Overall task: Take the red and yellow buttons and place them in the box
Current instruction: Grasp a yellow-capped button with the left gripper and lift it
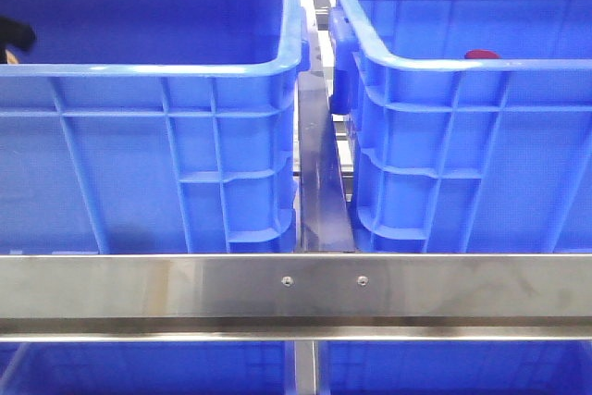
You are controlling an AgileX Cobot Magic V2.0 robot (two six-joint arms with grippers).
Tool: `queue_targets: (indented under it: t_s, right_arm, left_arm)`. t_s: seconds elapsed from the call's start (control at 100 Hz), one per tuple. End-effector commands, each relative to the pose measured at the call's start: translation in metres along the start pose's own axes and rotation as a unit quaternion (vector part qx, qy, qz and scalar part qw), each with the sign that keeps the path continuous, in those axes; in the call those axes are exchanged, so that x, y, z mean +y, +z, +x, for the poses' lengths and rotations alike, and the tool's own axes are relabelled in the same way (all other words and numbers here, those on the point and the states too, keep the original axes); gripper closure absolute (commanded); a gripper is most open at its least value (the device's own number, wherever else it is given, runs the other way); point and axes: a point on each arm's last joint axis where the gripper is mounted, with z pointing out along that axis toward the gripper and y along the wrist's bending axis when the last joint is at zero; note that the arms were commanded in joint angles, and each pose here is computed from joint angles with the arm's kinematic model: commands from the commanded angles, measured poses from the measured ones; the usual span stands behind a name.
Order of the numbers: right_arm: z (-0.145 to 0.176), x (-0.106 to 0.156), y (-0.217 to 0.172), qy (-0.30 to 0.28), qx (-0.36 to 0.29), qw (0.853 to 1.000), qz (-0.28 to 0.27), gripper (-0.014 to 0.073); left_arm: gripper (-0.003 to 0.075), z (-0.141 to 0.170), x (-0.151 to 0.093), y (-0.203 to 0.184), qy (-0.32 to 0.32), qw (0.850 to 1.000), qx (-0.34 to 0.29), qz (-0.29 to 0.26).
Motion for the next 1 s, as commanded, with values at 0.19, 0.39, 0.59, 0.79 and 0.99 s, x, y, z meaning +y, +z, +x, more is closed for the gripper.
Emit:
queue_targets:
  t_s: [0.19,0.39,0.59,0.79,0.99]
  right_arm:
    - [-0.007,0.001,0.000,0.000,-0.009,1.000,-0.003,0.0662]
    - [-0.007,0.001,0.000,0.000,-0.009,1.000,-0.003,0.0662]
    - [-0.007,0.001,0.000,0.000,-0.009,1.000,-0.003,0.0662]
    - [-0.007,0.003,0.000,0.000,-0.008,1.000,-0.011,0.0661]
    - [-0.007,0.007,0.000,-0.001,-0.005,0.999,-0.035,0.0620]
  left_arm:
    - [0.0739,-0.023,-0.014,-0.091,0.012,0.994,-0.111,0.017]
    - [0.0739,-0.020,-0.062,-0.148,0.065,0.979,-0.173,0.082]
    - [0.0739,-0.002,-0.118,-0.187,0.134,0.957,-0.195,0.166]
    - [0.0739,0.024,-0.172,-0.216,0.205,0.925,-0.200,0.249]
    - [0.0739,0.044,-0.202,-0.235,0.250,0.898,-0.204,0.298]
